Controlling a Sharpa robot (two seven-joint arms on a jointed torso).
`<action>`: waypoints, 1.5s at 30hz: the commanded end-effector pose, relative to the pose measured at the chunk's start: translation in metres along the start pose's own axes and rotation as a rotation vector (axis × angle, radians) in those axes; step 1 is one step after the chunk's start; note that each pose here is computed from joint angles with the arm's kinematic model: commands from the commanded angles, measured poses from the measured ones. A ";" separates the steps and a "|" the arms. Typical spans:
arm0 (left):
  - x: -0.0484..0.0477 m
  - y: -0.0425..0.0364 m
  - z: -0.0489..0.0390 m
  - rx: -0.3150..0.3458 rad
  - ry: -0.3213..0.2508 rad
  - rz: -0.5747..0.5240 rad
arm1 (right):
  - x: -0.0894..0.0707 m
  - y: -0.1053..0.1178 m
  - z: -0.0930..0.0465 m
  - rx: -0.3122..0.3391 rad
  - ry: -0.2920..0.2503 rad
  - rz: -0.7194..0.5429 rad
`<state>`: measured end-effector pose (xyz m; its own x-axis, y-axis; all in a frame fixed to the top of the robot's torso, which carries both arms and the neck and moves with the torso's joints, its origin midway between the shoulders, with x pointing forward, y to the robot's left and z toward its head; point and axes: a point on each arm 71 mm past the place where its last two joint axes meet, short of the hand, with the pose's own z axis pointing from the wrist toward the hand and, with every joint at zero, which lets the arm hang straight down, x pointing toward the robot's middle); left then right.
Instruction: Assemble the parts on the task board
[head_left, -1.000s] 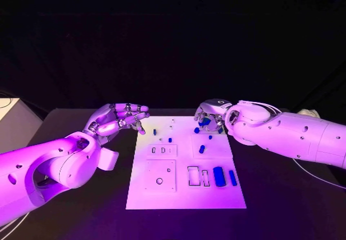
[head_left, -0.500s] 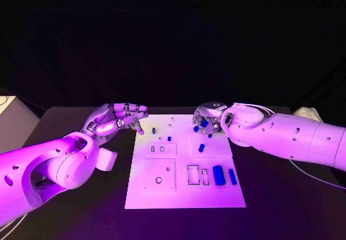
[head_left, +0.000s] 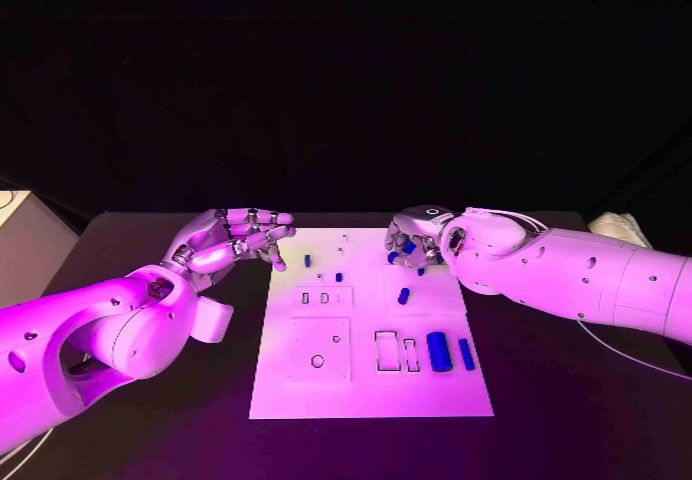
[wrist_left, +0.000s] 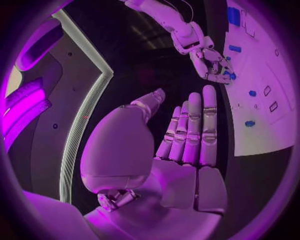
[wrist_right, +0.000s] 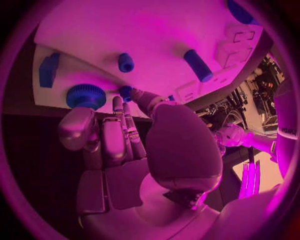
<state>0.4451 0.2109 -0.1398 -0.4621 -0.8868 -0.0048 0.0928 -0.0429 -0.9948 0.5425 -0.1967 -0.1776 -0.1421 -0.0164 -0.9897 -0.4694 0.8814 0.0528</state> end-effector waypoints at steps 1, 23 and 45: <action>0.0008 -0.0005 0.0010 -0.001 0.010 -0.009 | -0.001 0.001 0.000 -0.004 -0.029 -0.003; -0.0009 0.0007 0.0013 -0.010 0.007 -0.013 | -0.001 0.002 0.001 0.013 -0.041 -0.007; -0.0025 0.0016 0.0013 -0.021 0.002 -0.016 | 0.005 0.003 0.003 0.036 0.016 -0.029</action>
<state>0.4478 0.2140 -0.1420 -0.4516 -0.8922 -0.0005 0.0728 -0.0363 -0.9967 0.5439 -0.1920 -0.1767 -0.1170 -0.0136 -0.9930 -0.4479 0.8932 0.0406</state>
